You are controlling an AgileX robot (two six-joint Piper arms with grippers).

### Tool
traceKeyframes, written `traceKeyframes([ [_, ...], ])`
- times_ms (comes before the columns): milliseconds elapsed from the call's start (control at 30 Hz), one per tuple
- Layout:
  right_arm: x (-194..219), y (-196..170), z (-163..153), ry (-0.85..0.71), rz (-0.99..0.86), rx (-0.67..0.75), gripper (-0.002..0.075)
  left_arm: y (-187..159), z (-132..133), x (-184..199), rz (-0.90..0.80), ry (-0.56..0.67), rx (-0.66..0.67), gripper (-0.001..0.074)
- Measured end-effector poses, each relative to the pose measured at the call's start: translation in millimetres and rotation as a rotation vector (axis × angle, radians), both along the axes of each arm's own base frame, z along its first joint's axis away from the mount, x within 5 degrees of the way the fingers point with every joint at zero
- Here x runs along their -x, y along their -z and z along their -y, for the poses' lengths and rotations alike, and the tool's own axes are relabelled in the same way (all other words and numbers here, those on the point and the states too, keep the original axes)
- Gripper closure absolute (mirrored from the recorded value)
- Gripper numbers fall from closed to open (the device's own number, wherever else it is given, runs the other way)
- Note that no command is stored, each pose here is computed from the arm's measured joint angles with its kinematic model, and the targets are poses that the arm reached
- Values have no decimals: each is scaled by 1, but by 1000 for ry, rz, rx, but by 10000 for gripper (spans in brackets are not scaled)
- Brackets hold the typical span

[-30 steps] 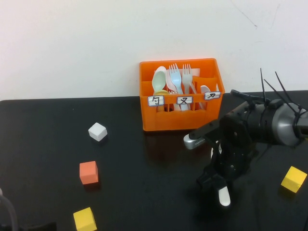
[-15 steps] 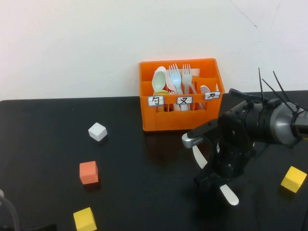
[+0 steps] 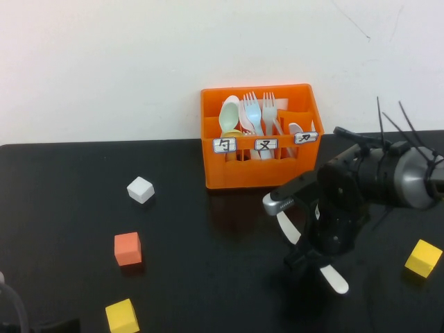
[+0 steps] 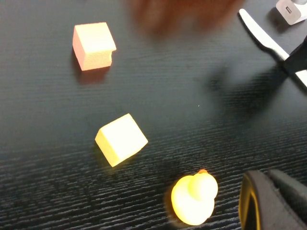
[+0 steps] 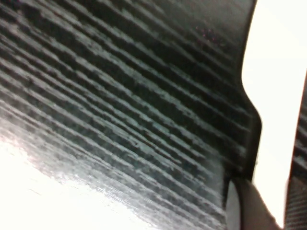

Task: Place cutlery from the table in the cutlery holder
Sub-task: Pick up the knife, then place the knife on the box

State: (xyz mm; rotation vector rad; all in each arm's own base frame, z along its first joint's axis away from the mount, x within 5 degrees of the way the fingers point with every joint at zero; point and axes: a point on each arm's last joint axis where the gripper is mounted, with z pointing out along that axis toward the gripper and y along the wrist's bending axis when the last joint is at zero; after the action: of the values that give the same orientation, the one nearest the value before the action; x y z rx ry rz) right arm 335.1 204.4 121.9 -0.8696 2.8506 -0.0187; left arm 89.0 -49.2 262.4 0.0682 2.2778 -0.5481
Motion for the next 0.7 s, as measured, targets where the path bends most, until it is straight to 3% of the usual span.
traceKeyframes([
  [700, 17, -116, 4, -108, 247, -199, 575, -1, 0, -1, 17, -2, 3, 736],
])
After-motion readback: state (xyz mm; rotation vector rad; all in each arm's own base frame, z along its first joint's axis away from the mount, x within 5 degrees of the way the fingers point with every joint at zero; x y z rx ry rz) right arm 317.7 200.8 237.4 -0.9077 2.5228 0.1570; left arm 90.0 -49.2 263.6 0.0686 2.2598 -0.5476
